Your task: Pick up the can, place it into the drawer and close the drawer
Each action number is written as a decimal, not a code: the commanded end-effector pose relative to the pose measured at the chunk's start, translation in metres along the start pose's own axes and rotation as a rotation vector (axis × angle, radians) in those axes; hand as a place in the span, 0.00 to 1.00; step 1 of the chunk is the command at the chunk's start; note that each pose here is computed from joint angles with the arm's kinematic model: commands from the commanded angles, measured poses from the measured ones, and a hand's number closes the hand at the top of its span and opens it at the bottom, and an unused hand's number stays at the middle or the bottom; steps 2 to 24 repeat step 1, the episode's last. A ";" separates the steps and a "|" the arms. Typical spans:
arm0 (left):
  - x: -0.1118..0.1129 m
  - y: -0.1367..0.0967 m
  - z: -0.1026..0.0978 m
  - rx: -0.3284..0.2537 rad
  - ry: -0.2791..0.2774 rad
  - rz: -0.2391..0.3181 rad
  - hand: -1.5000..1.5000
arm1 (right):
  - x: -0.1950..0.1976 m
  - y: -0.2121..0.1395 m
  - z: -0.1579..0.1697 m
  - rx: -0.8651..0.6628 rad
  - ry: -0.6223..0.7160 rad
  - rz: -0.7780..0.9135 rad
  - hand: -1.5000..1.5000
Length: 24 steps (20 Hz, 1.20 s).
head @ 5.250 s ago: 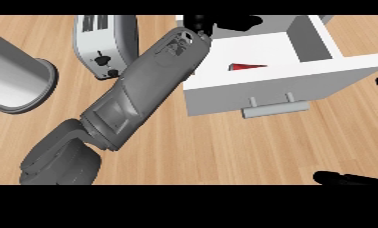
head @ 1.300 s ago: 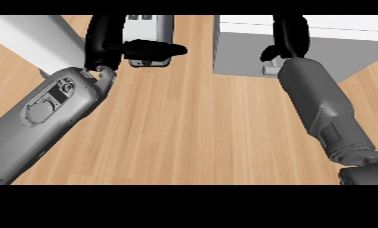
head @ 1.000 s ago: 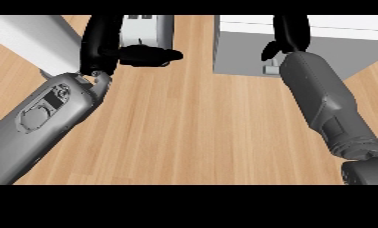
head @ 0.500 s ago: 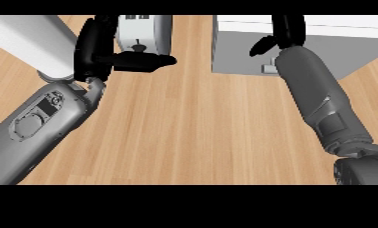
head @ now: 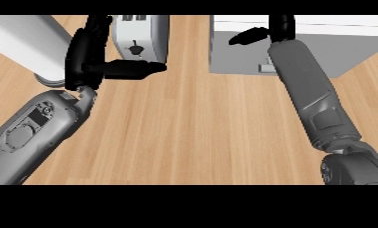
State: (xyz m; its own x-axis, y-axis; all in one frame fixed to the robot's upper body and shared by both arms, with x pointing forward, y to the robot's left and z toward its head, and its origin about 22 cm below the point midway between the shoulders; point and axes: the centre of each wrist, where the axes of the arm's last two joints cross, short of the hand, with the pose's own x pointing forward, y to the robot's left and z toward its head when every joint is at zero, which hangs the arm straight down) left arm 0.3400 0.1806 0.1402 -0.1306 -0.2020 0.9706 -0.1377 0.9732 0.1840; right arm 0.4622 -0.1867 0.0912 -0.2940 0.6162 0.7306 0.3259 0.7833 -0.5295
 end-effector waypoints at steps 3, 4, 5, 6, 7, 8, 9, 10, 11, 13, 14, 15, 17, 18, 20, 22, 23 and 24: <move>-0.006 0.006 -0.005 0.014 0.008 0.008 0.00 | 0.038 0.005 -0.021 -0.074 -0.002 -0.155 0.00; -0.006 0.006 -0.005 0.014 0.008 0.008 0.00 | 0.038 0.005 -0.021 -0.074 -0.002 -0.155 0.00; -0.006 0.006 -0.005 0.014 0.008 0.008 0.00 | 0.038 0.005 -0.021 -0.074 -0.002 -0.155 0.00; -0.006 0.006 -0.005 0.014 0.008 0.008 0.00 | 0.038 0.005 -0.021 -0.074 -0.002 -0.155 0.00; -0.006 0.006 -0.005 0.014 0.008 0.008 0.00 | 0.038 0.005 -0.021 -0.074 -0.002 -0.155 0.00; -0.006 0.006 -0.005 0.014 0.008 0.008 0.00 | 0.038 0.005 -0.021 -0.074 -0.002 -0.155 0.00; -0.006 0.006 -0.005 0.014 0.008 0.008 0.00 | 0.038 0.005 -0.021 -0.074 -0.002 -0.155 0.00; -0.006 0.006 -0.005 0.014 0.008 0.008 0.00 | 0.038 0.005 -0.021 -0.074 -0.002 -0.155 0.00; -0.006 0.006 -0.005 0.014 0.008 0.008 0.00 | 0.038 0.005 -0.021 -0.074 -0.002 -0.155 0.00; -0.006 0.006 -0.005 0.014 0.008 0.008 0.00 | 0.038 0.005 -0.021 -0.074 -0.002 -0.155 0.00; -0.006 0.006 -0.005 0.014 0.008 0.008 0.00 | 0.038 0.005 -0.021 -0.074 -0.002 -0.155 0.00; -0.006 0.006 -0.005 0.014 0.008 0.008 0.00 | 0.038 0.005 -0.021 -0.074 -0.002 -0.155 0.00; -0.006 0.006 -0.005 0.014 0.008 0.008 0.00 | 0.038 0.005 -0.021 -0.074 -0.002 -0.155 0.00; -0.006 0.006 -0.005 0.014 0.008 0.008 0.00 | 0.038 0.005 -0.021 -0.074 -0.002 -0.155 0.00; -0.006 0.006 -0.005 0.014 0.008 0.008 0.00 | 0.038 0.005 -0.021 -0.074 -0.002 -0.155 0.00; -0.006 0.006 -0.005 0.014 0.008 0.008 0.00 | 0.038 0.005 -0.021 -0.074 -0.002 -0.155 0.00; -0.006 0.006 -0.005 0.014 0.008 0.008 0.00 | 0.038 0.005 -0.021 -0.074 -0.002 -0.155 0.00; -0.006 0.006 -0.005 0.014 0.008 0.008 0.00 | 0.038 0.005 -0.021 -0.074 -0.002 -0.155 0.00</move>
